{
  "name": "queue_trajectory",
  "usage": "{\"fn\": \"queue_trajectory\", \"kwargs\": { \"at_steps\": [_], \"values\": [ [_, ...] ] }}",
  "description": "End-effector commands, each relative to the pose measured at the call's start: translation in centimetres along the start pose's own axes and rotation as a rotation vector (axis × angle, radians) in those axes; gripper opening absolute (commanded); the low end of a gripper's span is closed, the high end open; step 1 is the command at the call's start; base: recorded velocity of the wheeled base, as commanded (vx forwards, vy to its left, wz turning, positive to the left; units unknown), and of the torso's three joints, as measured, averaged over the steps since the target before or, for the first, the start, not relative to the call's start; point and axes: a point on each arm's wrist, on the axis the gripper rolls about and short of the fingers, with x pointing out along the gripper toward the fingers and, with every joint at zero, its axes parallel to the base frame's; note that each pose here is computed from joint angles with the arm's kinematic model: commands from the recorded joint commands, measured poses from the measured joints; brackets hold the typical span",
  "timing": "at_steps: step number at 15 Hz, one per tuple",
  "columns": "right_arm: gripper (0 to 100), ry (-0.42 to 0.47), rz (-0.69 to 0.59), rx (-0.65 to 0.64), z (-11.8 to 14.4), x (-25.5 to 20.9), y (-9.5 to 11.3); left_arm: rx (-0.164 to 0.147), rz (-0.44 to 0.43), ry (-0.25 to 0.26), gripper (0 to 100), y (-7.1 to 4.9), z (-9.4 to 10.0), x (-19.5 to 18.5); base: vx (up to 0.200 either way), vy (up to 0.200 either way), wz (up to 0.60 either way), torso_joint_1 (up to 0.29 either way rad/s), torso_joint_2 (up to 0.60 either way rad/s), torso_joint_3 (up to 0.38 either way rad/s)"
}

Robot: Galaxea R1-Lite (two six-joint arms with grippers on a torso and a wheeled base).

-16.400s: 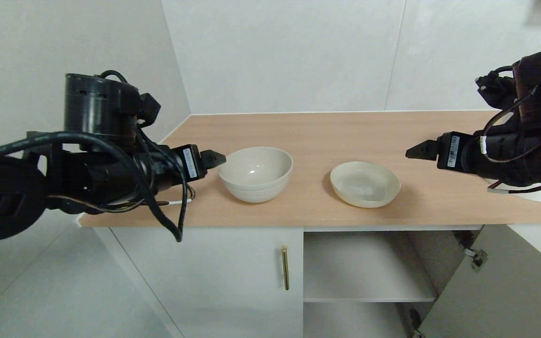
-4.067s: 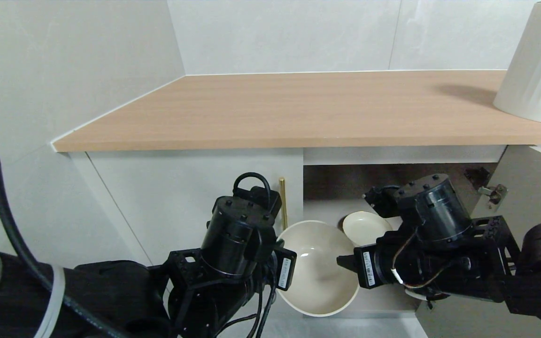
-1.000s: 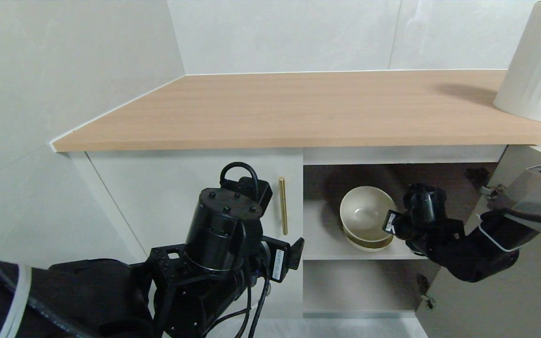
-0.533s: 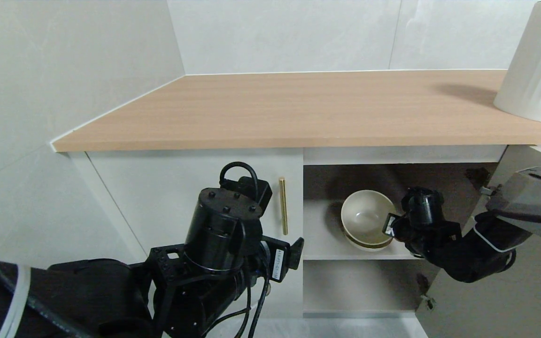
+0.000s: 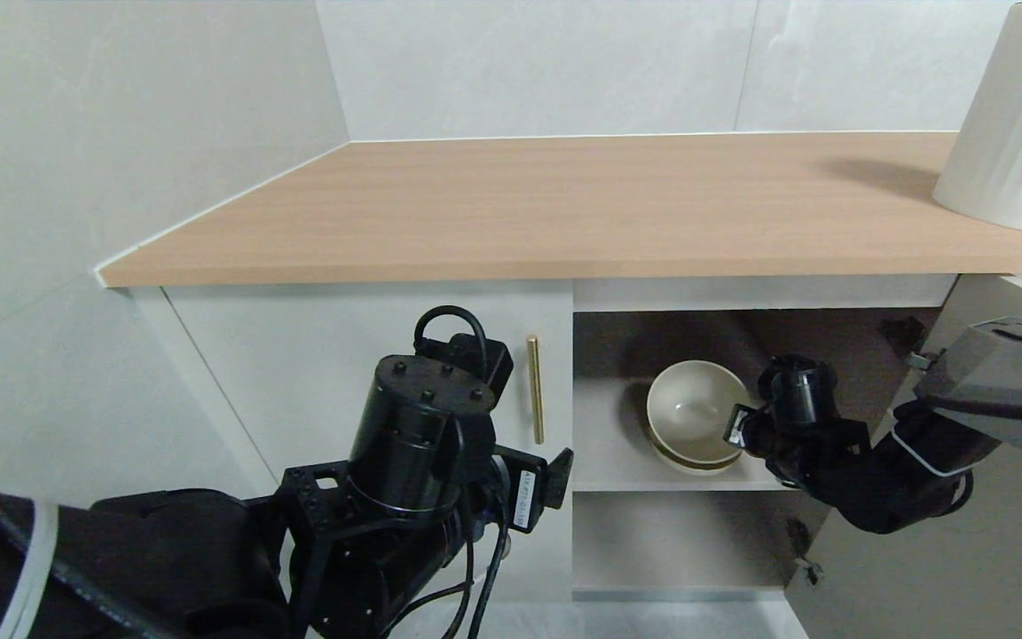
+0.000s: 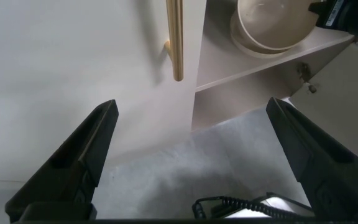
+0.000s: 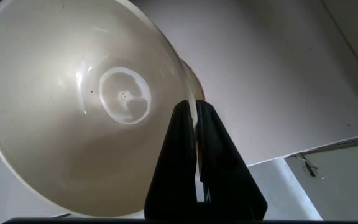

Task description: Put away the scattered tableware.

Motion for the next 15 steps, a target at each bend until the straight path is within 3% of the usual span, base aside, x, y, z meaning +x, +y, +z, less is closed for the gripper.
{"fn": "queue_trajectory", "kwargs": {
  "at_steps": [1, 2, 10, 13, 15],
  "values": [
    [0, 0.001, -0.001, -0.001, 0.0, 0.0, 0.0, -0.001, 0.001, -0.002, 100, 0.0, 0.1, 0.0, 0.000, 0.000, 0.00, 0.000, 0.00, 0.000],
    [100, 0.001, 0.000, -0.002, -0.1, 0.0, 0.1, 0.000, 0.001, -0.001, 100, 0.0, 0.0, 0.0, 0.000, 0.000, 0.00, 0.000, 0.00, 0.000],
    [100, -0.006, 0.009, 0.002, 0.3, -0.4, 0.1, -0.005, 0.007, -0.001, 100, 0.2, 0.0, 0.1, 0.000, 0.000, 0.00, 0.000, 0.00, 0.000],
    [100, -0.015, 0.036, 0.007, 1.3, -1.9, 0.3, -0.042, 0.021, -0.017, 100, 0.9, 0.6, -0.1, 0.000, 0.000, 0.00, 0.000, 0.00, 0.000],
    [100, 0.018, 0.133, 0.002, 3.4, -5.9, 0.4, -0.095, 0.051, -0.058, 100, 3.1, 2.0, -0.8, 0.000, 0.000, 0.00, 0.000, 0.00, 0.000]
  ]
}}
